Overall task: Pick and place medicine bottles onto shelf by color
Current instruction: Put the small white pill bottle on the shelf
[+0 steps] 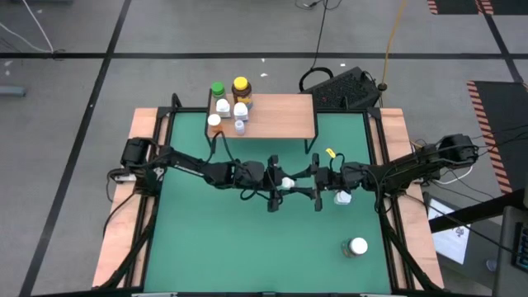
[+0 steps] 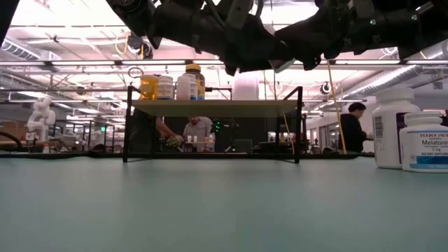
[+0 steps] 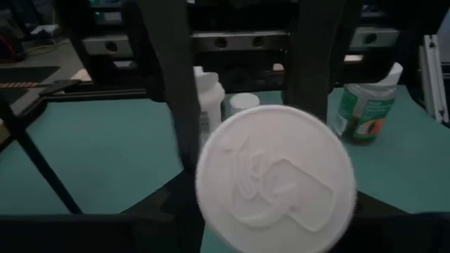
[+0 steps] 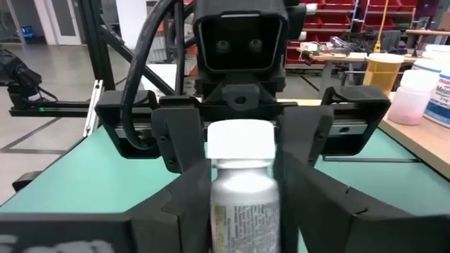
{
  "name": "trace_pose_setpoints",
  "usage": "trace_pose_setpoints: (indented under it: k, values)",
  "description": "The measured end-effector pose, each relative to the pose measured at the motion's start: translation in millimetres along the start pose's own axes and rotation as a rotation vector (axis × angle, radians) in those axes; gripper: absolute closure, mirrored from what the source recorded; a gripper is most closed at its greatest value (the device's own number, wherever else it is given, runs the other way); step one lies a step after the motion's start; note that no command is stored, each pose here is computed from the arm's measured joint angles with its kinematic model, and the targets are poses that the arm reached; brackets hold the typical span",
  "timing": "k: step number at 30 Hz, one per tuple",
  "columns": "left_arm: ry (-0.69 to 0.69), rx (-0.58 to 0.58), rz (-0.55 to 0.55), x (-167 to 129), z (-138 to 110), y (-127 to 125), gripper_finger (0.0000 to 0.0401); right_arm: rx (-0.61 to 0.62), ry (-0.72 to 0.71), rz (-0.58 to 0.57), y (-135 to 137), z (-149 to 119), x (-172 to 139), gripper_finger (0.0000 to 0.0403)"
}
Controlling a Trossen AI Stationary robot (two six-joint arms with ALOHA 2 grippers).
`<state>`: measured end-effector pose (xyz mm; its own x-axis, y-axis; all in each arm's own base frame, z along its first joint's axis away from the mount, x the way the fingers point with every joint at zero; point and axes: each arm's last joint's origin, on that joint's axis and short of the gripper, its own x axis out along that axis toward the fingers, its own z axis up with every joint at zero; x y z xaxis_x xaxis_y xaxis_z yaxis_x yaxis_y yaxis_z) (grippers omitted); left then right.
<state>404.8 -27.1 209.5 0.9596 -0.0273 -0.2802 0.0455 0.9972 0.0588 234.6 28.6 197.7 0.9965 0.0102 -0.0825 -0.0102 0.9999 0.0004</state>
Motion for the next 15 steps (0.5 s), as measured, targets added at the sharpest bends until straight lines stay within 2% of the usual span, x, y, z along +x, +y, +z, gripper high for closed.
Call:
trace_pose_setpoints:
  k: [3,9,15]
  values:
    - [0.009,0.001,-0.011,0.0,-1.0,0.8,0.0246,0.000,-0.002,0.005,0.1,0.2,0.0,0.0215]
    - [0.047,-0.001,-0.006,0.0,-4.8,3.8,0.0246,0.002,-0.001,0.027,0.8,0.2,0.0,0.0212]
    - [0.073,0.006,-0.010,-0.1,-7.4,2.5,0.0232,0.000,0.123,0.017,0.3,-8.0,-4.2,0.0211]
